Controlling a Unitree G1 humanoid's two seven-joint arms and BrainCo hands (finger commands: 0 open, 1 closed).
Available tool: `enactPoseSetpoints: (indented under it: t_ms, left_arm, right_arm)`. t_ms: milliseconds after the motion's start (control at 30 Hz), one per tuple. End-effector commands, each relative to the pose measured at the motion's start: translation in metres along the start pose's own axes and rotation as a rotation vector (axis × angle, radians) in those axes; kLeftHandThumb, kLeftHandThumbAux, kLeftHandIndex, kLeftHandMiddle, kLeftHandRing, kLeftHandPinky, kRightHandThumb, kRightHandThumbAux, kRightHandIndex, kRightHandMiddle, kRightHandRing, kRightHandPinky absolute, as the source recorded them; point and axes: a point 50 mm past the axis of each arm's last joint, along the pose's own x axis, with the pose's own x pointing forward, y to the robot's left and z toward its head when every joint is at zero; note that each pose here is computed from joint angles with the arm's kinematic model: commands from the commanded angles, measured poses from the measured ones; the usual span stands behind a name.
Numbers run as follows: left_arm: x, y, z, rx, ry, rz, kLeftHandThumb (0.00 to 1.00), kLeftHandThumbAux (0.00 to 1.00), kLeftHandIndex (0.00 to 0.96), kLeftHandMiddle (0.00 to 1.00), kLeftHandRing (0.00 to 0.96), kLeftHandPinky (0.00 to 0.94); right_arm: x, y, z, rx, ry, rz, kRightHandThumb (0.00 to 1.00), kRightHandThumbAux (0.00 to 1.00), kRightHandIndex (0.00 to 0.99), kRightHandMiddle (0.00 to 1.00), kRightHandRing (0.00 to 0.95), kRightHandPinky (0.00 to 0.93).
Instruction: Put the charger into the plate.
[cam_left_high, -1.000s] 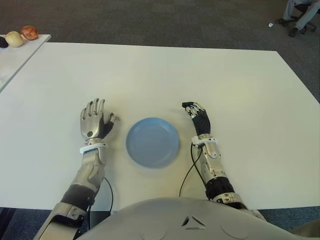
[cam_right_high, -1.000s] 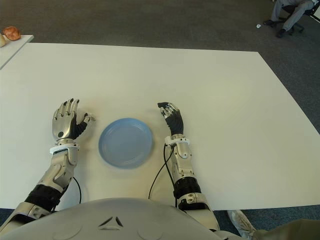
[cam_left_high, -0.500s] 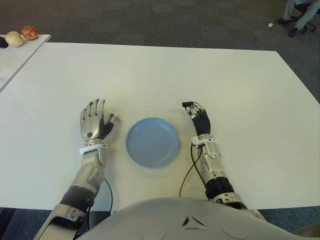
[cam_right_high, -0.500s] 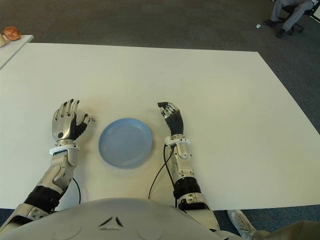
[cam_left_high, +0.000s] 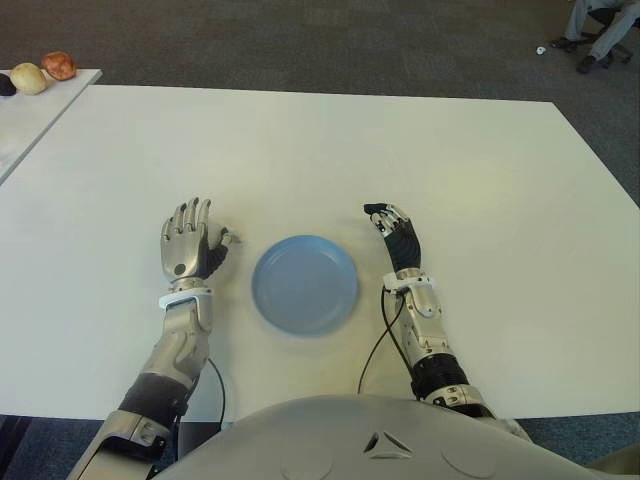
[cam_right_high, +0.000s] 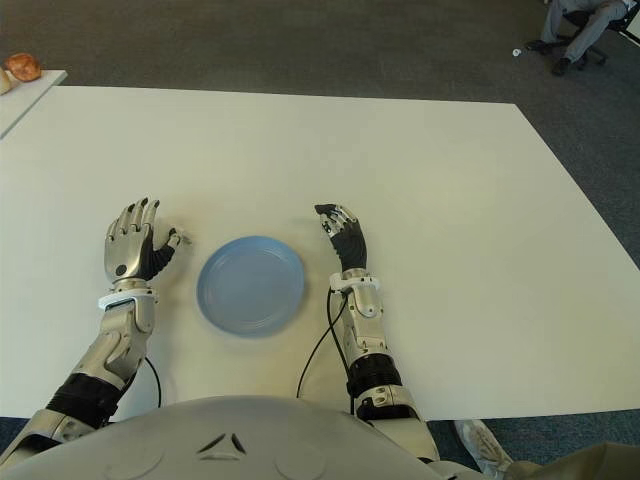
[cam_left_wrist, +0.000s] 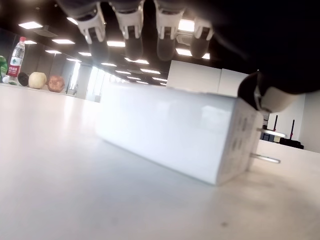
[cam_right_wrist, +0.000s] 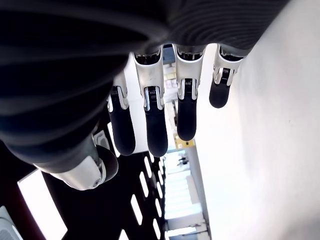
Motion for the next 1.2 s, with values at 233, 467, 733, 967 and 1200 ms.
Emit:
enactPoseSetpoints:
  t_ms: [233, 467, 733, 967, 1200]
  left_arm:
    - [-0.005, -0.004, -0.005, 0.014, 0.019, -0.046, 0.125, 0.376, 0.000, 0.000, 0.000, 0.000]
    - [-0.001, 0.002, -0.004, 0.004, 0.014, -0.023, 0.118, 0.370, 0.000, 0.000, 0.000, 0.000]
    - [0.002, 0.009, -0.002, -0.006, 0.010, -0.001, 0.118, 0.373, 0.000, 0.000, 0.000, 0.000]
    - [0.005, 0.015, -0.001, -0.008, 0.010, 0.012, 0.118, 0.380, 0.000, 0.000, 0.000, 0.000]
    - [0.007, 0.019, -0.001, -0.015, 0.014, 0.027, 0.118, 0.382, 0.000, 0.000, 0.000, 0.000]
  right_arm:
    - [-0.024, 0.007, -0.038, 0.084, 0.181, -0.045, 0.000, 0.648, 0.360, 0.347, 0.245, 0.134]
    - [-0.024, 0.007, -0.038, 0.081, 0.178, -0.041, 0.000, 0.644, 0.365, 0.346, 0.241, 0.124]
    - [-0.024, 0.006, -0.039, 0.082, 0.179, -0.039, 0.000, 0.639, 0.364, 0.345, 0.238, 0.122]
    - [-0.024, 0.006, -0.039, 0.082, 0.179, -0.039, 0.000, 0.637, 0.362, 0.341, 0.234, 0.119]
    - [-0.024, 0.006, -0.038, 0.080, 0.177, -0.042, 0.000, 0.637, 0.368, 0.348, 0.240, 0.123]
